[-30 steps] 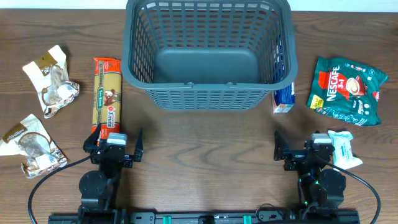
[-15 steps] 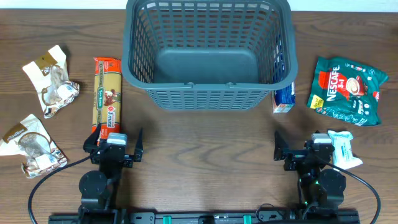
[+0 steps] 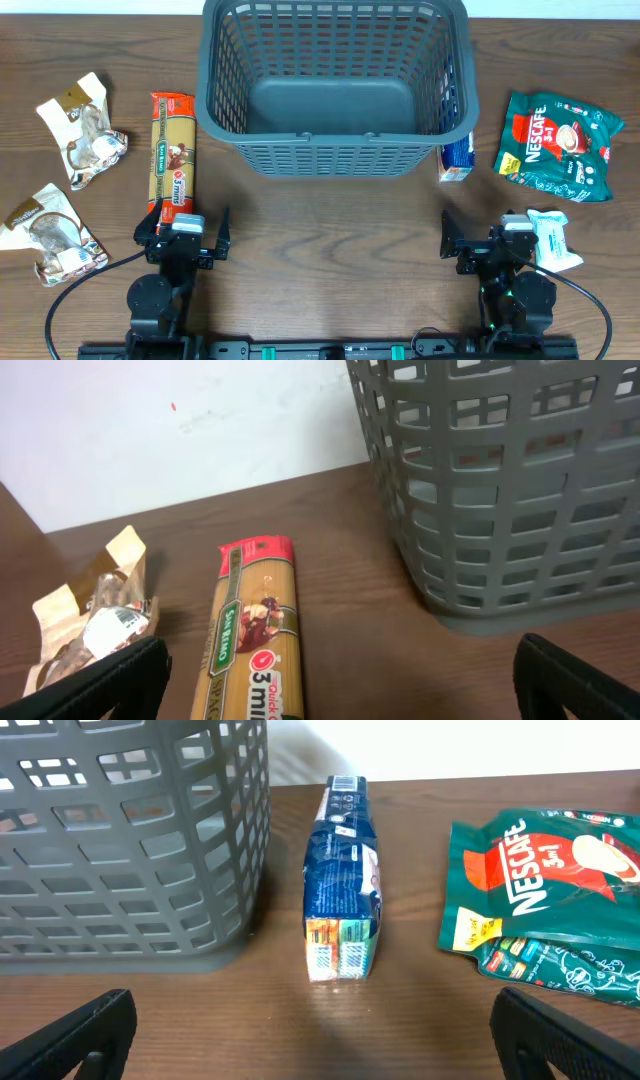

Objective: Pack container

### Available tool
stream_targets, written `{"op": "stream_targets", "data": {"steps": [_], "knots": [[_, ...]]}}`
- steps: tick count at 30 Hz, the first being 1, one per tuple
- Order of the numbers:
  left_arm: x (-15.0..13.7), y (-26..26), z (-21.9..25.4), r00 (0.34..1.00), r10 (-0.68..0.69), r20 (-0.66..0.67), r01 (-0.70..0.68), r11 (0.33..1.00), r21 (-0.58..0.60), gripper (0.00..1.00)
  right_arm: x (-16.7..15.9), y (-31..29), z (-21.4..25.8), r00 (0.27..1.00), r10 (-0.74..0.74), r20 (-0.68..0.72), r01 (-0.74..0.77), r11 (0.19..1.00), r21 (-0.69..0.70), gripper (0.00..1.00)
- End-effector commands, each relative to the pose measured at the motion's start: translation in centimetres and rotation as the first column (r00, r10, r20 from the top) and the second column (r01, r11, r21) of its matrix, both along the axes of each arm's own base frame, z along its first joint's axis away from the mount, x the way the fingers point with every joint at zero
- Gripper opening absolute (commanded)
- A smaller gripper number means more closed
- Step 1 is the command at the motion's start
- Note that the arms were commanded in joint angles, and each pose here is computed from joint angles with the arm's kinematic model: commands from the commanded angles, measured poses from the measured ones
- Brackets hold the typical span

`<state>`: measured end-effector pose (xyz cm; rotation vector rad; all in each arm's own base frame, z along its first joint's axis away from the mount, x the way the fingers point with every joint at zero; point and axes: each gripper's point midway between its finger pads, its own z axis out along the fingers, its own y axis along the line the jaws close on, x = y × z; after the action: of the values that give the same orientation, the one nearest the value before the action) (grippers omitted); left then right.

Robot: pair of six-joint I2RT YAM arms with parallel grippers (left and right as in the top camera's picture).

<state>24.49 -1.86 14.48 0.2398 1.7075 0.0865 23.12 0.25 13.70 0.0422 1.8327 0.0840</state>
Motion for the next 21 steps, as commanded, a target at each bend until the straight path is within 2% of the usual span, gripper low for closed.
{"op": "stream_targets", "data": {"steps": [1,7,14,21], "knots": [[-0.1,-0.4,-1.5,0.999,-0.021,-0.032,0.021,1.000,0.011,0.98,0.0,-0.3,0.0,1.000,-0.013,0.004,0.013,1.000,-0.014,0.99],[-0.1,-0.4,-1.5,0.999,-0.021,-0.032,0.021,1.000,0.011,0.99,0.2,-1.6,1.2,0.996,-0.076,0.053,0.079,0.995,-0.060,0.99],[-0.1,-0.4,-1.5,0.999,-0.021,-0.032,0.021,1.000,0.011,0.99,0.3,-1.7,2.8,0.991,-0.090,0.097,0.093,0.995,-0.023,0.99],[-0.1,-0.4,-1.5,0.999,-0.021,-0.032,0.021,1.000,0.011,0.99,-1.3,-5.3,6.3,0.957,-0.286,0.052,0.290,0.952,-0.098,0.99]]}}
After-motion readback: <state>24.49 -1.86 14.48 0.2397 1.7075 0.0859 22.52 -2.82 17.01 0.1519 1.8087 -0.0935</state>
